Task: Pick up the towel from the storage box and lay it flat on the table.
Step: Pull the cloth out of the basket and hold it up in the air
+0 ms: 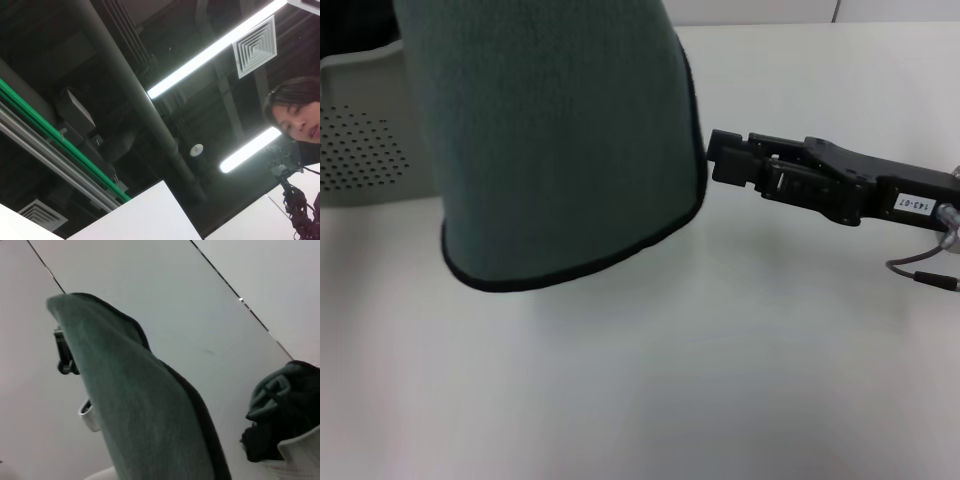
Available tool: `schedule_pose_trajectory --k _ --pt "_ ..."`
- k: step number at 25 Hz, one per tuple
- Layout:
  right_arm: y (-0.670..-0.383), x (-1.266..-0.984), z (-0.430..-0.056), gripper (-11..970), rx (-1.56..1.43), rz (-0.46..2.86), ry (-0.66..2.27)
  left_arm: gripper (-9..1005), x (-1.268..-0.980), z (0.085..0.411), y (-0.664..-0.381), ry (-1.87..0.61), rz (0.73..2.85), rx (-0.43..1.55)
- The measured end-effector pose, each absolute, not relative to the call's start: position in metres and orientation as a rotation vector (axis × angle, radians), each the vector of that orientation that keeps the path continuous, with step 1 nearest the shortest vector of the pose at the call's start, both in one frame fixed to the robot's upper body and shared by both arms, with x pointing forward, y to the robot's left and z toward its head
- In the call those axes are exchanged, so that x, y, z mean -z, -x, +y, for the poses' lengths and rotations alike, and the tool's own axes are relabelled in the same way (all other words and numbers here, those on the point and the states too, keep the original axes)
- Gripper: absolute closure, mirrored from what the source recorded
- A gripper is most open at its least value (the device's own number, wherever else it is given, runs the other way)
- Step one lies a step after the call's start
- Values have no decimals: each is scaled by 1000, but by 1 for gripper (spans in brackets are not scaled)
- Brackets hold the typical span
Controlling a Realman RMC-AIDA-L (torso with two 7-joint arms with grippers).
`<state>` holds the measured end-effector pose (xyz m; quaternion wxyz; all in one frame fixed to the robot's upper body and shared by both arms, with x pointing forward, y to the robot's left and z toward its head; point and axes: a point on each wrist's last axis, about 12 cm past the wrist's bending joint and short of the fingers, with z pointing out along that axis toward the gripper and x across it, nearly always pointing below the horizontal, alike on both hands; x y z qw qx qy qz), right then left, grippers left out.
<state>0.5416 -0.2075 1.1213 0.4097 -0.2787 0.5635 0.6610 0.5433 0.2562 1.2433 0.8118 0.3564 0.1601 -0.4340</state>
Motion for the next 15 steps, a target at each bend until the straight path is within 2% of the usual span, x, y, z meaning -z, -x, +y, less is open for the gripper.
schedule_pose_trajectory --k 15 --pt "-543 -1120 -201 522 -1669 1450 749 985 -1244 252 -544 -766 335 938"
